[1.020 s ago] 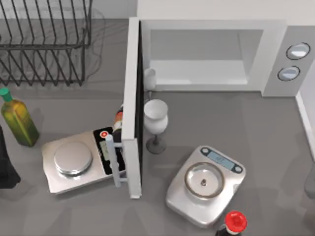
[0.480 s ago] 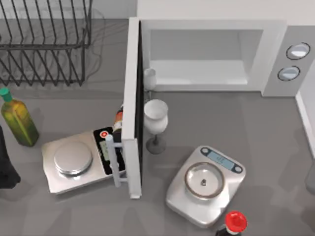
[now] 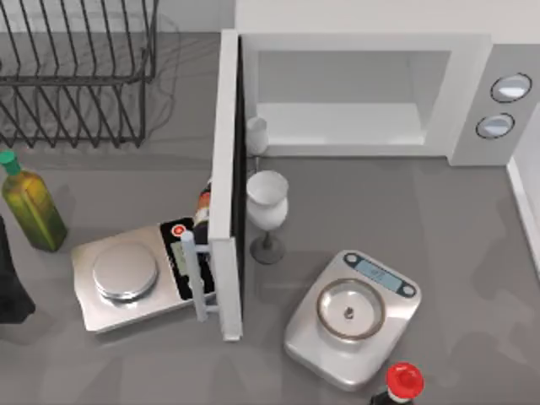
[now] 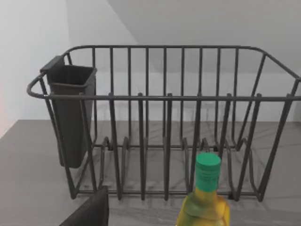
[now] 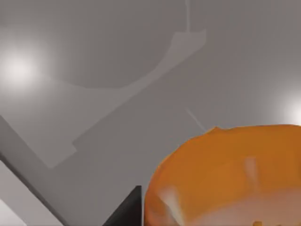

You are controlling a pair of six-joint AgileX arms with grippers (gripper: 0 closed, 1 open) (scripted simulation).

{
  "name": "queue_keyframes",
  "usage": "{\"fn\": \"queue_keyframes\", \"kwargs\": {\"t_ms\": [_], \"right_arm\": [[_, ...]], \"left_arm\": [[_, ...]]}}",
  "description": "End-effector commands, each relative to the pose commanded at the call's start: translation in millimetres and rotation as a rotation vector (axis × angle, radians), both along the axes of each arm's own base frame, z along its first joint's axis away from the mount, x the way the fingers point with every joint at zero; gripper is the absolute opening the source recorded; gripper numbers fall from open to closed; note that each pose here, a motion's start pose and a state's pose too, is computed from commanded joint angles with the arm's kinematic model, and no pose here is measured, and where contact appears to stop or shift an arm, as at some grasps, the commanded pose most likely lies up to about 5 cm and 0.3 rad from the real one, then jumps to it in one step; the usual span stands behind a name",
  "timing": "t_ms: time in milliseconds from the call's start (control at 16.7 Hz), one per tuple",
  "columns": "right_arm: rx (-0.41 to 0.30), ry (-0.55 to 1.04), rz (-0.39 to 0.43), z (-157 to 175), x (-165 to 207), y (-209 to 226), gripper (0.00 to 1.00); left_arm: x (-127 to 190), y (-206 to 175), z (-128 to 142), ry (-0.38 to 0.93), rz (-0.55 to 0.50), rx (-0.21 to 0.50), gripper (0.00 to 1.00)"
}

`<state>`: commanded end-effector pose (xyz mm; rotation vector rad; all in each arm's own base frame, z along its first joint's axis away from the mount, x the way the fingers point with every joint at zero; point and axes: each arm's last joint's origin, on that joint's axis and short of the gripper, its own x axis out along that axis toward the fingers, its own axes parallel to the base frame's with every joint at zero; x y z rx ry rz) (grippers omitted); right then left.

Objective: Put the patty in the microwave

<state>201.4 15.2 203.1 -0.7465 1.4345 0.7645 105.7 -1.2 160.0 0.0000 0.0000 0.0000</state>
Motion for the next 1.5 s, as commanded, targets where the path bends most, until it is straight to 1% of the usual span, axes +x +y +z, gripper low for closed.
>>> {"fn": "queue_keyframes", "kwargs": {"t_ms": [120, 420, 600, 720, 840, 960, 1080, 1200, 1260, 1380, 1500], "right_arm": [[0.001, -0.014, -0.002, 11, -2, 0, 0.00], [0.001, -0.011, -0.002, 10, -2, 0, 0.00], [-0.029, -0.070, -0.031, 12, 12, 4, 0.00], [-0.065, -0.145, -0.079, 10, 32, 9, 0.00], [-0.100, -0.240, -0.147, 2, 58, 17, 0.00], [-0.124, -0.348, -0.230, -11, 87, 30, 0.00], [-0.127, -0.465, -0.319, -31, 114, 48, 0.00], [-0.101, -0.588, -0.410, -52, 137, 71, 0.00], [-0.075, -0.653, -0.455, -62, 147, 84, 0.00], [0.006, -0.784, -0.545, -80, 162, 112, 0.00], [0.120, -0.906, -0.632, -94, 170, 142, 0.00]], "left_arm": [[0, 0, 0, 0.000, 0.000, 0.000, 1.00], [0, 0, 0, 0.000, 0.000, 0.000, 1.00], [0, 0, 0, 0.000, 0.000, 0.000, 1.00], [0, 0, 0, 0.000, 0.000, 0.000, 1.00], [0, 0, 0, 0.000, 0.000, 0.000, 1.00], [0, 0, 0, 0.000, 0.000, 0.000, 1.00], [0, 0, 0, 0.000, 0.000, 0.000, 1.00], [0, 0, 0, 0.000, 0.000, 0.000, 1.00], [0, 0, 0, 0.000, 0.000, 0.000, 1.00], [0, 0, 0, 0.000, 0.000, 0.000, 1.00], [0, 0, 0, 0.000, 0.000, 0.000, 1.00]]}}
